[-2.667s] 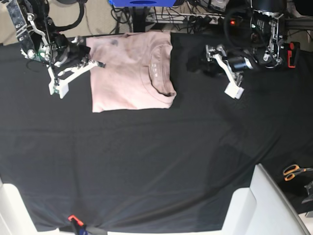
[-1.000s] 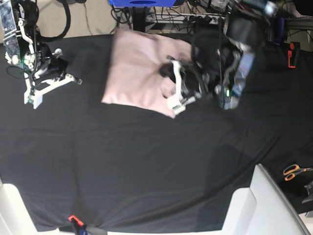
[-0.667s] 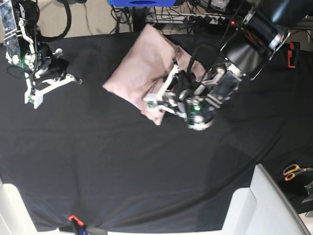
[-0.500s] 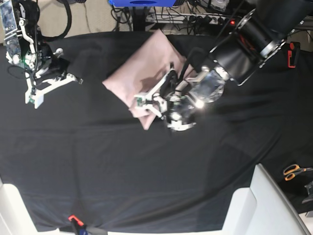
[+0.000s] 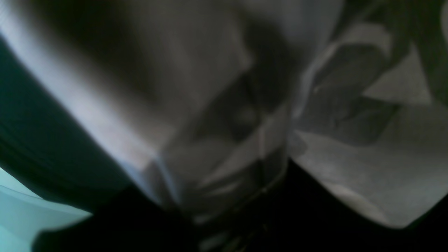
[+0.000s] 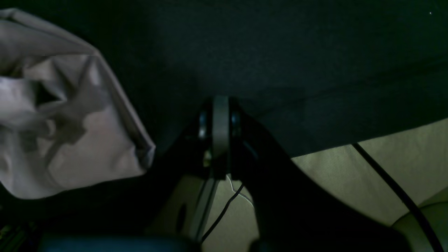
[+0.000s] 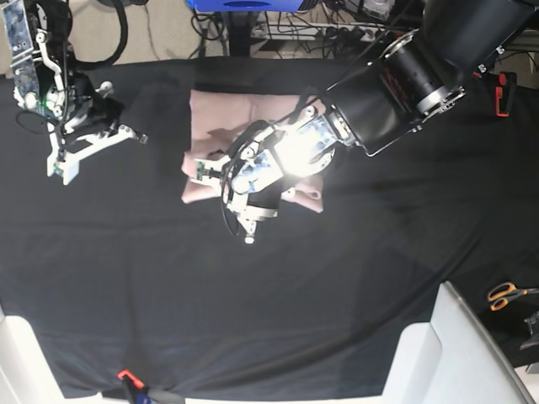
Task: Fold the T-shirt properly
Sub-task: 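Press and smooth the folded shirt with the left gripper, then raise the left gripper off the shirt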
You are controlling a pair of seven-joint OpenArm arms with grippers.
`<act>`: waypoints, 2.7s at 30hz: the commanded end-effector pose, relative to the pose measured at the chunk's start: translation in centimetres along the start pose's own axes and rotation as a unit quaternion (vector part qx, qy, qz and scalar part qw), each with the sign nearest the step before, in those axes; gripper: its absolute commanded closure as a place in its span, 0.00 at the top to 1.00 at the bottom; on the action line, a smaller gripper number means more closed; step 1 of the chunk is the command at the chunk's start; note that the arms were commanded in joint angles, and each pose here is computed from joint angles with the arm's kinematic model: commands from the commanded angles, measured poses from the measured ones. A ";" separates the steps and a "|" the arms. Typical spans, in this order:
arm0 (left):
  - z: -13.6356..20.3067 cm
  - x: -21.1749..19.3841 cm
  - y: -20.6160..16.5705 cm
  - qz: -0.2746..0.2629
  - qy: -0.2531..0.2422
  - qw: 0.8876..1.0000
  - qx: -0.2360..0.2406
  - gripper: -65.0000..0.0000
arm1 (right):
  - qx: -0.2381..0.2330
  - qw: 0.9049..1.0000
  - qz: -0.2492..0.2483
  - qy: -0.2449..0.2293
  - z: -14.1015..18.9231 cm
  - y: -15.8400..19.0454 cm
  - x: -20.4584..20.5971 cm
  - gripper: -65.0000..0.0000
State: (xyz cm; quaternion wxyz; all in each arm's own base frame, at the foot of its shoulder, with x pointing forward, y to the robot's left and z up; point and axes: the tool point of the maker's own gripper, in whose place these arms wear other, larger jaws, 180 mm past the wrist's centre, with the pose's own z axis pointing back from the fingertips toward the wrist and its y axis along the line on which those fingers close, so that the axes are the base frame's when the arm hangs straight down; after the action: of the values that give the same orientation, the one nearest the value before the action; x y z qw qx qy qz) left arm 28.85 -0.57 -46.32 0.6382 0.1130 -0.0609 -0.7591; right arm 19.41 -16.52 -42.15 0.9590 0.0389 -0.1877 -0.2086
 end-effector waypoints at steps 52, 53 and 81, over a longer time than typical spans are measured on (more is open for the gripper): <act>1.3 0.1 6.5 0.015 -0.009 0.999 0.043 0.74 | 0.000 1.000 0.005 -0.016 0.4 0.0 1.1 0.00; 1.4 0.1 6.6 0.016 -0.010 0.999 0.044 0.74 | 0.000 1.000 0.005 -0.016 0.4 0.0 1.1 0.00; 7.4 -2.3 -1.2 0.219 -0.142 0.961 0.088 0.00 | 0.079 0.990 0.111 -0.025 0.5 5.0 -1.0 0.00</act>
State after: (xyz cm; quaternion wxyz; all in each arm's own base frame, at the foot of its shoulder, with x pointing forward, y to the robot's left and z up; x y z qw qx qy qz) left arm 26.16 1.45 -39.52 0.7614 0.0420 -0.2369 -0.6019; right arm 19.46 -11.32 -41.98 0.9691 0.0898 -0.2125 -0.0875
